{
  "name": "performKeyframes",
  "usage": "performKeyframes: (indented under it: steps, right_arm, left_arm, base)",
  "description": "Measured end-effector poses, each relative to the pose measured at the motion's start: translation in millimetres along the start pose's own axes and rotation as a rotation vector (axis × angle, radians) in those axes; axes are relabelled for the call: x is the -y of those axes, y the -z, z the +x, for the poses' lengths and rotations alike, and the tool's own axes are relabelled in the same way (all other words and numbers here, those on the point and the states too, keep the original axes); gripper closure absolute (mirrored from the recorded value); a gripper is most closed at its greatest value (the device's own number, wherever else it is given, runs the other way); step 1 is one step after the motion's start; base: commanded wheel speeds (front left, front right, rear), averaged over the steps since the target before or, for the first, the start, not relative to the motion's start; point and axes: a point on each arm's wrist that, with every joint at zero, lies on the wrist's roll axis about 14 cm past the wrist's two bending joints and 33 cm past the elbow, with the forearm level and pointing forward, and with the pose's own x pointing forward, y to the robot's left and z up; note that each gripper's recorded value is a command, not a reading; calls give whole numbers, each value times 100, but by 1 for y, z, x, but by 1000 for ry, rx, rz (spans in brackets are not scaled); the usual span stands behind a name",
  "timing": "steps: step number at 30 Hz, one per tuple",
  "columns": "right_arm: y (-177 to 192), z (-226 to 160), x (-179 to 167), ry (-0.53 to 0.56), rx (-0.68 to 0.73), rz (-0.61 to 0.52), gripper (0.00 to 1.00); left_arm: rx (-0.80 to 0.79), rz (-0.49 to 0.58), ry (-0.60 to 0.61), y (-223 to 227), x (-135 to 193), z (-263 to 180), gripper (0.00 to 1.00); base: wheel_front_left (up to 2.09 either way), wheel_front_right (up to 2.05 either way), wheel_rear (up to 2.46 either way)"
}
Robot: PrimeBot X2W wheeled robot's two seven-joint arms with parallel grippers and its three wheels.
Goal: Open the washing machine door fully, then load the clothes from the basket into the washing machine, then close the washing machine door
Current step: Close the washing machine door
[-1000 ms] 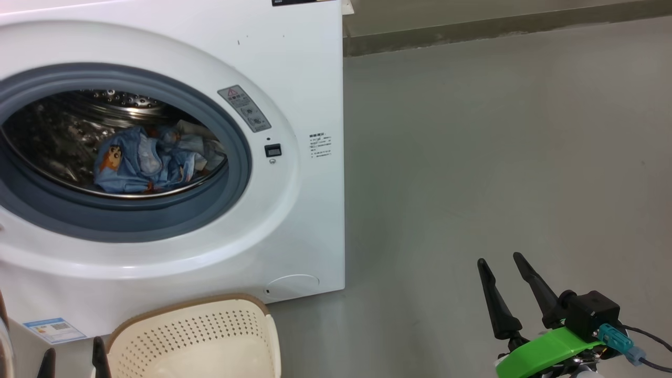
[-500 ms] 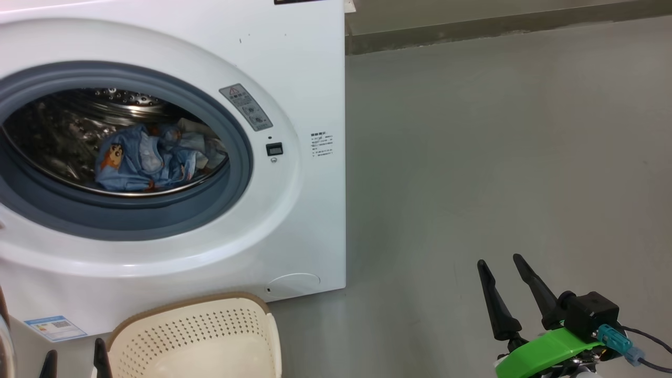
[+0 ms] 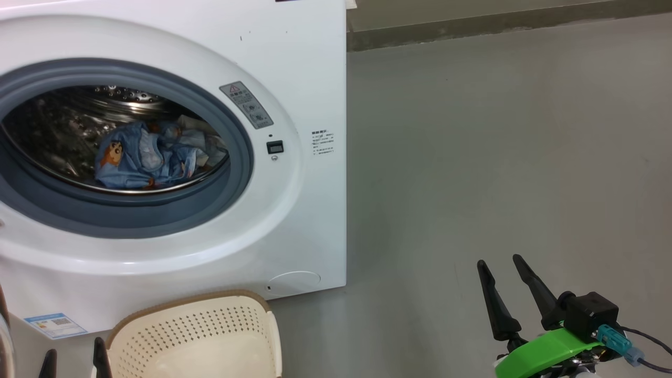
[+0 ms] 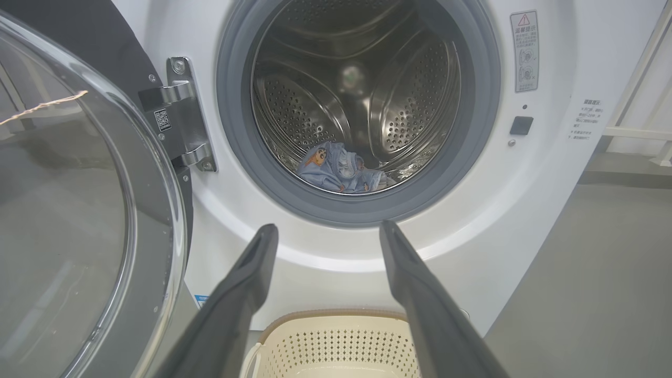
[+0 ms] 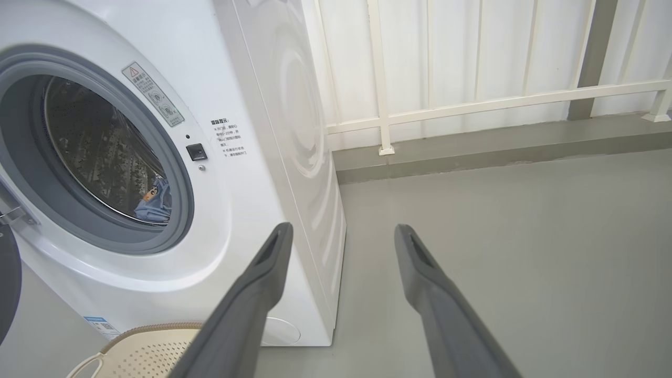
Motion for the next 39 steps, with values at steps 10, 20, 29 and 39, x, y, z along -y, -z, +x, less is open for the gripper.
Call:
performKeyframes:
  steps: [10,20,29,39]
  right_arm:
    - [1,-1,0,1,-2,2,0]
    - [2,1,-1,0,-5,3,0]
    - [6,3,0,1,-15,4,0]
    - [4,4,-3,-7,-10,6,0]
  left_arm:
    - [-1,2,-12,0,-2,0,0]
    - [-1,2,-14,1,-2,0,0]
    - [4,3,-30,-1,-4,3,0]
    - [11,6,-34,-3,-6,1,0]
  base:
    - [-55,55,0]
    - [-184,184,0]
    - [-181,181,0]
    - [-60,60,0]
